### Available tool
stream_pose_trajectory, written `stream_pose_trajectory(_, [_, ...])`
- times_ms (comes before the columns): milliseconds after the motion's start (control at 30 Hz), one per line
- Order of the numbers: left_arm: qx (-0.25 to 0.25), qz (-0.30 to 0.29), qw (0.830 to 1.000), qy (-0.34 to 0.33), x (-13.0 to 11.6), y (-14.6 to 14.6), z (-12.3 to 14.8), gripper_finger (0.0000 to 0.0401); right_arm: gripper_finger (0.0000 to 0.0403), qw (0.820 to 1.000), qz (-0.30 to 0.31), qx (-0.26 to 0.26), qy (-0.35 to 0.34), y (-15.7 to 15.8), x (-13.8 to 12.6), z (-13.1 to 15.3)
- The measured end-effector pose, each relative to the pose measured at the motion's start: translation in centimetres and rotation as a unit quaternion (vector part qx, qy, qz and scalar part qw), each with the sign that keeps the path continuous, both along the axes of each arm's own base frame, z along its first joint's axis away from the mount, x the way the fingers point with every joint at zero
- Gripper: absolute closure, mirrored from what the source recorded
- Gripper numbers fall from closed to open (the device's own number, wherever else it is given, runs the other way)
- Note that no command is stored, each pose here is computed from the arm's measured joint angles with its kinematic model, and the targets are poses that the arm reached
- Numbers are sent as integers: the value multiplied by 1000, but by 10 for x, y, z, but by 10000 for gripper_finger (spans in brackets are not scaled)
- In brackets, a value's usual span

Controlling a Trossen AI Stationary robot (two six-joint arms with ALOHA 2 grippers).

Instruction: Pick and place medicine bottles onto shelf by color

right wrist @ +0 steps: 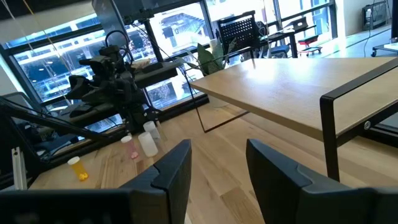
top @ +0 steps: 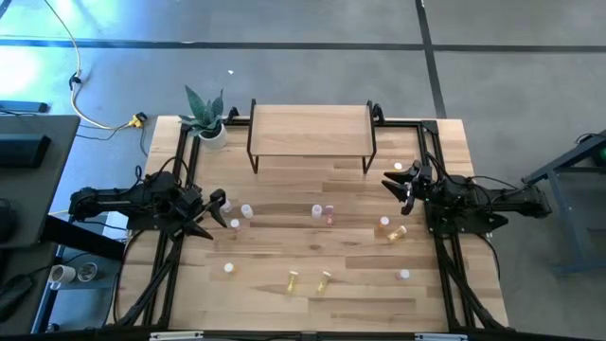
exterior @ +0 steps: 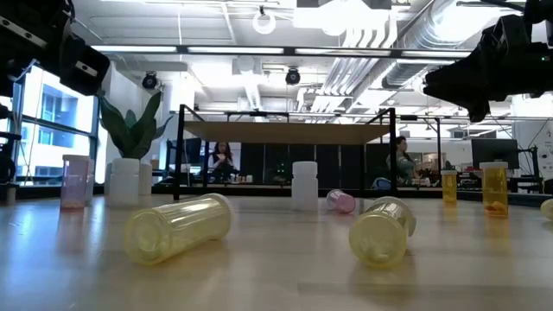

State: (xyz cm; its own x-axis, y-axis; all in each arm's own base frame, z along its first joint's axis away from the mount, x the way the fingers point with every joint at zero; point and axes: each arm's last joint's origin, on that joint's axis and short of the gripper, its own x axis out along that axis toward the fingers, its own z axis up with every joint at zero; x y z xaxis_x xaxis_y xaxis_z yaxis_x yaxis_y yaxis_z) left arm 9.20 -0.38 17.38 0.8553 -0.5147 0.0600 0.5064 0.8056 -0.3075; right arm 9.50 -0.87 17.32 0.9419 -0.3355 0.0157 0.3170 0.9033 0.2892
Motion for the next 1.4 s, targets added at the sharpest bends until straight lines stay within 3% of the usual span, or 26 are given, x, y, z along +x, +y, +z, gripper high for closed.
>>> stream_pose_trajectory(100, [-9,-1,1000,6,0,0,0,178,257,1000,0,0,0,0,0,0])
stream_pose_trajectory(333, [-89,-6,995,53,0,0,0,178,257,1000,0,0,0,0,0,0])
stream_pose_trajectory(500, [-104,-7,993,63,0,0,0,178,257,1000,0,0,0,0,0,0])
stream_pose_trajectory(600, [-149,1,985,87,0,1,0,178,257,1000,0,0,0,0,0,0])
stream_pose_trajectory(733, [-219,63,968,105,2,4,0,178,257,1000,0,0,0,0,0,0])
stream_pose_trajectory(867, [-255,152,951,90,4,10,0,178,257,1000,0,0,0,0,0,0])
stream_pose_trajectory(1400, [-269,346,899,24,3,22,2,178,257,1000,0,0,0,0,0,0])
